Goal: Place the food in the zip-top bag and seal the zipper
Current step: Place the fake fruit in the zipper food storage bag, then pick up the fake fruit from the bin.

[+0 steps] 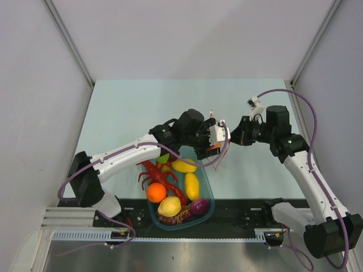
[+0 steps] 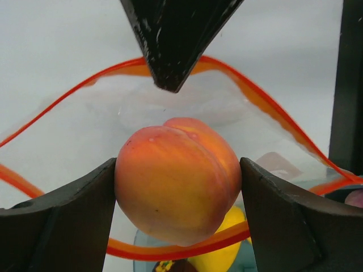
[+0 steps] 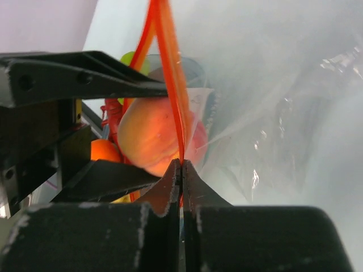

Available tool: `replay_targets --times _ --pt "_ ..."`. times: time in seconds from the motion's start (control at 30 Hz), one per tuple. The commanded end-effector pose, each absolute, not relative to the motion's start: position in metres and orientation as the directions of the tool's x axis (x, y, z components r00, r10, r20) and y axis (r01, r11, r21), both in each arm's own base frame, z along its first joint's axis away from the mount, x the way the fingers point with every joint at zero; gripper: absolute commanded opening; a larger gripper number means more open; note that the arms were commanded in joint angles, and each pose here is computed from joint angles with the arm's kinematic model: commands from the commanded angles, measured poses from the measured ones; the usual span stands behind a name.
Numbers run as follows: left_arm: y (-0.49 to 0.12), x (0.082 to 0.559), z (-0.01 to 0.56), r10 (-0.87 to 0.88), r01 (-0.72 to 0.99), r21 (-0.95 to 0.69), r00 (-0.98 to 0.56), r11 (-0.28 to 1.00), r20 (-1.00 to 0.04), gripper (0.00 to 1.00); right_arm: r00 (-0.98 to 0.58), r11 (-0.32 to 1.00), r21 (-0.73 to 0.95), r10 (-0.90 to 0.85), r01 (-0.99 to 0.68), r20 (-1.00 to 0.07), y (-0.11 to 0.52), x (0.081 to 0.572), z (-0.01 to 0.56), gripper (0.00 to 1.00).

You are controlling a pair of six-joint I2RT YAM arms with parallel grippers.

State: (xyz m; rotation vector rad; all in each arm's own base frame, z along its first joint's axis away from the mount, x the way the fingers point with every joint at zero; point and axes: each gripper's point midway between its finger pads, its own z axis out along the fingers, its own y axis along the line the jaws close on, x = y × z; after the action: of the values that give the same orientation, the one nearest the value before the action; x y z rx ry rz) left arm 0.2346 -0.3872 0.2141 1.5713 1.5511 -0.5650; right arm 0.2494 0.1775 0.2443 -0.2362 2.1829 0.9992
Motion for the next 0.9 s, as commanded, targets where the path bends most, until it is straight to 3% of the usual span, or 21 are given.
replay_targets --times 0.0,0.03,0.13,0.2,0.4,0.6,0.7,0.87 --pt "-0.378 0.245 0.251 0.579 0.928 0.349 0.213 0.133 -0.787 0.60 -0.657 0.579 0.581 0.101 -0.572 -0.747 0.190 0.239 0.289 0.00" --pt "-0.374 0.244 0.247 0.601 0.932 0.341 0.202 0.125 -0.773 0.61 -0.660 0.536 0.592 0.085 -0.601 -0.747 0.195 0.232 0.295 0.00" --pt "-0.364 0.239 0.245 0.626 0.938 0.327 0.184 0.119 -0.758 0.80 -0.675 0.456 0.618 0.051 -0.640 -0.736 0.202 0.222 0.306 0.00" --pt "-0.356 0.235 0.251 0.623 0.937 0.326 0.181 0.125 -0.761 0.99 -0.703 0.423 0.650 0.041 -0.632 -0.710 0.202 0.218 0.308 0.00" --pt "-0.334 0.225 0.268 0.609 0.955 0.265 0.133 0.132 -0.782 1.00 -0.764 0.329 0.733 0.051 -0.596 -0.644 0.203 0.210 0.317 0.00" --pt "-0.323 0.210 0.324 0.397 0.971 0.168 0.090 0.167 -0.913 1.00 -0.831 0.411 0.780 0.087 -0.472 -0.549 0.195 0.232 0.271 0.00" --pt "-0.306 0.226 0.302 0.414 0.951 0.157 0.033 0.268 -0.909 0.97 -0.838 0.467 0.775 0.121 -0.425 -0.533 0.190 0.247 0.257 0.00" --pt "-0.267 0.255 0.246 0.425 0.888 0.035 -0.185 0.459 -0.886 0.90 -0.832 0.547 0.744 0.143 -0.385 -0.536 0.181 0.256 0.241 0.00"
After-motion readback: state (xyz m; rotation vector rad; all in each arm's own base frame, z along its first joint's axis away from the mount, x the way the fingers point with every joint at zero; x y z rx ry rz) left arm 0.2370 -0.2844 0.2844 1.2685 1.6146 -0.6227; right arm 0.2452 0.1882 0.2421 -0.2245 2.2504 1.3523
